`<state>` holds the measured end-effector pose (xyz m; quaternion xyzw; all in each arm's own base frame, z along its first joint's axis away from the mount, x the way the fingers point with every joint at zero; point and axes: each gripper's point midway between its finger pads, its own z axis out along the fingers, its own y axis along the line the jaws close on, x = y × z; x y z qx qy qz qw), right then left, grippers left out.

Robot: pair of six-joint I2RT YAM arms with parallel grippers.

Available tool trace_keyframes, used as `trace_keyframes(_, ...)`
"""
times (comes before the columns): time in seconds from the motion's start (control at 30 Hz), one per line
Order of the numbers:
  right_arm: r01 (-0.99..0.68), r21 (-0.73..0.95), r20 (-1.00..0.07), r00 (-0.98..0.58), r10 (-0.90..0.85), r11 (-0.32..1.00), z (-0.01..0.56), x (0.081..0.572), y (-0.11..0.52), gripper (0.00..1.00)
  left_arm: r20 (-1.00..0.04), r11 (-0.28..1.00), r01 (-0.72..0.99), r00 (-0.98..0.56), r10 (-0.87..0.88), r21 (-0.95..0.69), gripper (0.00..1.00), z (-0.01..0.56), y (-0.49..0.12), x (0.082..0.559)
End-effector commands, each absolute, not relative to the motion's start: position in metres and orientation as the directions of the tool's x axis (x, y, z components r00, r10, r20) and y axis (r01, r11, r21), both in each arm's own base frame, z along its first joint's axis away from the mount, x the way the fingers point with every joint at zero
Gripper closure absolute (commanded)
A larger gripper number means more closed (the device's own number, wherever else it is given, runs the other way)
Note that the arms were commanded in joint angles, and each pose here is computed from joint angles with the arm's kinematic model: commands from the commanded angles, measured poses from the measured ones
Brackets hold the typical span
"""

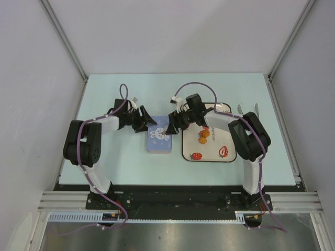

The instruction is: Pack the cookies

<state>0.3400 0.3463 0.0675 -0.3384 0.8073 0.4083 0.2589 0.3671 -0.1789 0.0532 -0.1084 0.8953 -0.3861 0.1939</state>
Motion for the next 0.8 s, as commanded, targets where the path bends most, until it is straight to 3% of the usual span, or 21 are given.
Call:
trace_keyframes(0.0,-0.769,0.442,-0.73,-0.608,-0.314,0.463,0.072,0.37,0.346,0.19,-0.291,0.662,0.005,-0.901,-0.322,-0.749,0.31,0.066,-0.185,0.375)
trace_keyframes(0.77,-0.741,0.471,-0.697,-0.646,-0.312,0.479,0.045,0.407,0.353,0.23,-0.262,0.638,0.022,-0.922,-0.285,-0.769,0.37,0.057,-0.193,0.383)
